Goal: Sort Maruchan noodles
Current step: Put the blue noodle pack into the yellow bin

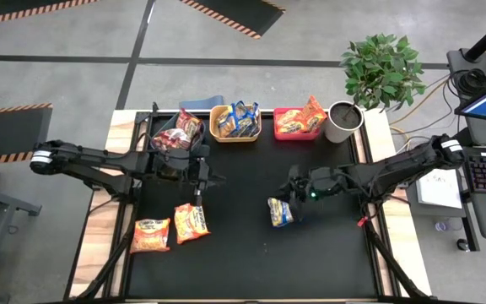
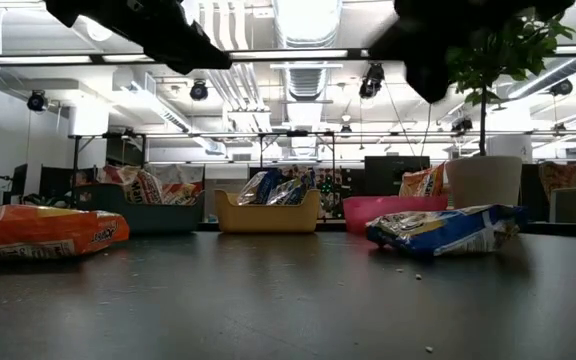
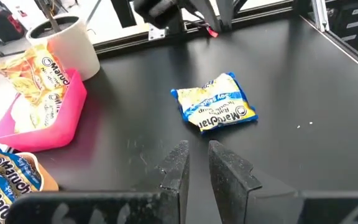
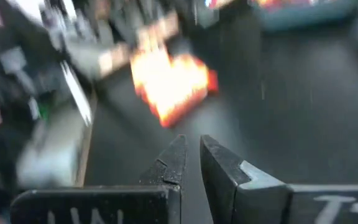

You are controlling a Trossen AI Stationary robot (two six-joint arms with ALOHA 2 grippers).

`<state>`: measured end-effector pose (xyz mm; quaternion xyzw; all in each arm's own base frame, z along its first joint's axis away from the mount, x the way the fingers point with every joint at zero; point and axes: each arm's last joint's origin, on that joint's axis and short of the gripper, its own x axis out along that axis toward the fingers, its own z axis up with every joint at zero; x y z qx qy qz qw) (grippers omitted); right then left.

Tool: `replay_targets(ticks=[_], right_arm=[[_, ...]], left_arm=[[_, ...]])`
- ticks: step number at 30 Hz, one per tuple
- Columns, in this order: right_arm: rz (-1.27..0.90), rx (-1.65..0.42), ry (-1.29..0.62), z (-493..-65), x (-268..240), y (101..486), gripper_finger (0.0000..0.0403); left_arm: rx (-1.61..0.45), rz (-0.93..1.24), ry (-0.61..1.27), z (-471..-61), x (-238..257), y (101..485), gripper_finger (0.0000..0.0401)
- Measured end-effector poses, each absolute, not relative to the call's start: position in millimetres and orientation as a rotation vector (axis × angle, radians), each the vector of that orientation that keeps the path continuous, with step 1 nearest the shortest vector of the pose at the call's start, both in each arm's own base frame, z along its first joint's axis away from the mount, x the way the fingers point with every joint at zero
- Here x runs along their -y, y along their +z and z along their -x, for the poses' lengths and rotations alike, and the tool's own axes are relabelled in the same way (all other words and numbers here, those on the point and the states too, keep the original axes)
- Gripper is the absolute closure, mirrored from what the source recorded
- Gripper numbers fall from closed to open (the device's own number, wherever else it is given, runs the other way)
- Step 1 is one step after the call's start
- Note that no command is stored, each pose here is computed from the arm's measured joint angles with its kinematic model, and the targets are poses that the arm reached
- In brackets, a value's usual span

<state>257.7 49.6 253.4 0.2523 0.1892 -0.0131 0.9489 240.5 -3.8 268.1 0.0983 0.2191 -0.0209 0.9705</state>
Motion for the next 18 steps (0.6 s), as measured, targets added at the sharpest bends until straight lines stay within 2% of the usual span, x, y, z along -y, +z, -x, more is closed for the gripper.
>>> replay_targets(ticks=[4,7,9,13,18], right_arm=[[-0.512,-0.788,-0.027,-240.3,-50.5,228.7,0.037],[-0.592,-1.119,-0.154,-218.9,-47.8,205.5,0.037],[-0.643,-1.252,-0.219,-209.5,-47.0,198.4,0.037],[-0.698,-1.296,-0.274,-210.3,-48.0,189.4,0.0369],[-0.686,-1.194,-0.269,-237.7,-50.0,163.3,0.0369]], left_arm=[[-0.441,-0.195,-0.041,-240.7,3.8,268.2,0.0358],[-0.442,-0.18,-0.038,-240.7,3.8,268.1,0.0358],[-0.442,-0.179,-0.038,-240.6,3.8,268.0,0.0358],[-0.441,-0.178,-0.037,-240.7,3.8,267.9,0.0358],[-0.426,-0.176,-0.036,-241.1,3.8,268.0,0.0358]])
